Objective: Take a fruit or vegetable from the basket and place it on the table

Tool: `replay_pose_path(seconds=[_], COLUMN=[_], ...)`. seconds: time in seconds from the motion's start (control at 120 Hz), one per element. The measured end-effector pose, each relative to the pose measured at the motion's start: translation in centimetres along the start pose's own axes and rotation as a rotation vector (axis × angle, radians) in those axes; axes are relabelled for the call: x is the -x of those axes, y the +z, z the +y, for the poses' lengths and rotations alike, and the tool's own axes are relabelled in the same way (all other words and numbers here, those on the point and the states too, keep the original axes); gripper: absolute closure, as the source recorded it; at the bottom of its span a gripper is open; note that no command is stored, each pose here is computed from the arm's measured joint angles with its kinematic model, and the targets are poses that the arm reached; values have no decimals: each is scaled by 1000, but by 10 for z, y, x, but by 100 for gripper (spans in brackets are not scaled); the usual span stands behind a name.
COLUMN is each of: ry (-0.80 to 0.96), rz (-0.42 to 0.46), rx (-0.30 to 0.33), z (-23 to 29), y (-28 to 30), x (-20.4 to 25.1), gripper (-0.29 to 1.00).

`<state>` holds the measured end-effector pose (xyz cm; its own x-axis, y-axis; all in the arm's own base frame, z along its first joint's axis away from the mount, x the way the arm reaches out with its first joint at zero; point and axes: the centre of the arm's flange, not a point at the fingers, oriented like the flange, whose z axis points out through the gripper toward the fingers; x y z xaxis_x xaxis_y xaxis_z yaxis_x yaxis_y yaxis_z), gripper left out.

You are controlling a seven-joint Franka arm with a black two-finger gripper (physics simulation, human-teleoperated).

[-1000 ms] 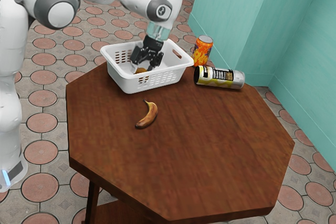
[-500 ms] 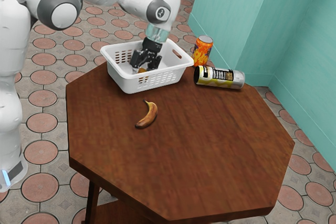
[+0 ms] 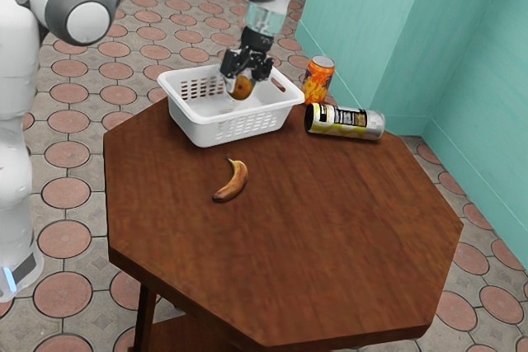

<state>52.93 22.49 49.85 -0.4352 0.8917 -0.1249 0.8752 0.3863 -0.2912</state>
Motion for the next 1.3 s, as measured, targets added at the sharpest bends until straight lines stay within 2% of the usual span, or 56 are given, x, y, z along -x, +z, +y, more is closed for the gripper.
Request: replay_pose_path(seconds=[0.2, 0.358, 0.492, 0.567, 0.708, 0.783, 0.85, 0.933, 1.0, 1.058, 1.108, 1.15, 1.208, 1.258, 1.3], ry=[125, 280, 364, 371, 329, 313, 303, 291, 296, 353, 434, 480, 517, 574, 653], rz=[74, 139, 180, 196, 210, 211, 216, 221, 254, 275, 283, 306, 356, 387, 414], rx=[40, 58, 23, -14, -100, -106, -101, -91, -69, -38, 10, 69, 151, 220, 247], z=[-33, -80, -103, -100, -60, -51, -49, -48, -54, -83, -126, -159, -171, -151, -134], y=[-63, -92, -80, -64, -16, -5, 0, 1, 1, -5, -19, -38, -67, -89, -96], x=[86, 195, 265, 284, 292, 294, 297, 299, 308, 335, 368, 378, 360, 327, 303], gripper=[30, 30, 29, 30, 31, 30, 18, 10, 6, 4, 3, 2, 1, 1, 1])
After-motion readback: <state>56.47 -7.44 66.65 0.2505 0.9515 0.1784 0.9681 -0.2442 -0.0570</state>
